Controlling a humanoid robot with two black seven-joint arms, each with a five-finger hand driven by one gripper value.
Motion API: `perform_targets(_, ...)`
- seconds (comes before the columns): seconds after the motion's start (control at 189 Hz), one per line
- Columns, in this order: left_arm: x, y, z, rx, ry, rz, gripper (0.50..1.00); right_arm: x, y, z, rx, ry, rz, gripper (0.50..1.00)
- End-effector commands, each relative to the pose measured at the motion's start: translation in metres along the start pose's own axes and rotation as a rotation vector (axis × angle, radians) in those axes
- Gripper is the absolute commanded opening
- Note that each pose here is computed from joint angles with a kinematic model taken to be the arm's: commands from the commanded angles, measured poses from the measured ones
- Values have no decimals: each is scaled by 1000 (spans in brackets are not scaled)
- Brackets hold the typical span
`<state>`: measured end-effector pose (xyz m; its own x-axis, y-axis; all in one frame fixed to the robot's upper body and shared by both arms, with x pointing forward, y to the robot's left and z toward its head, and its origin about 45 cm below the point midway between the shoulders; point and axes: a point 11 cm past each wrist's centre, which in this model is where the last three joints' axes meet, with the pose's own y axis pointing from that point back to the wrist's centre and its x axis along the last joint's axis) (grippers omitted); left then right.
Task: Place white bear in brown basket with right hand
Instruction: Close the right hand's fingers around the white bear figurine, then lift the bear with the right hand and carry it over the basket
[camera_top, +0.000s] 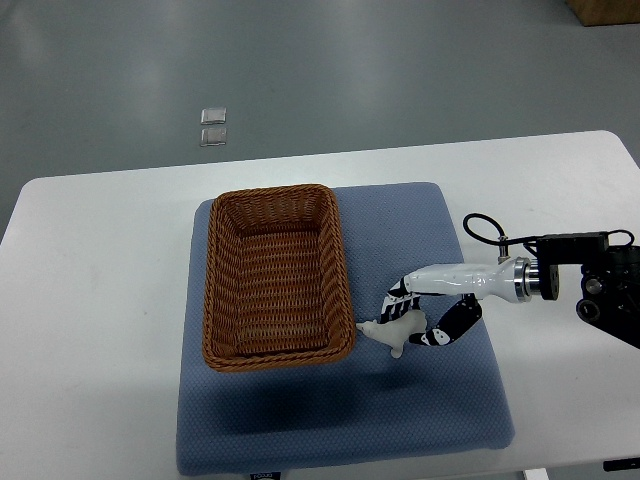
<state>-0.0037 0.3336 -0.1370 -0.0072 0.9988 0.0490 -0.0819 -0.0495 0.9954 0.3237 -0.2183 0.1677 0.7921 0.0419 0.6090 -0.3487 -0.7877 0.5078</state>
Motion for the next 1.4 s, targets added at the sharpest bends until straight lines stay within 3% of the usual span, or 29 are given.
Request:
perform_targets(0.0, 0, 0, 0, 0, -1, 0, 1000, 2, 2, 1, -2, 0, 3, 500)
perform_targets(0.519, 0, 0, 0, 0, 0, 0, 1000, 43, 35, 9, -42, 9, 91, 500)
perform_targets(0.863, 0, 0, 0, 1, -1, 0, 1000, 129, 43, -23, -21, 139, 207, 500)
perform_targets(1.149, 0, 0, 0, 1, -1, 0, 1000, 146, -22, -78, 125, 185, 171, 500)
perform_targets(1.393, 0, 0, 0, 0, 0, 0, 1000, 111, -83, -119, 249, 180, 67, 500)
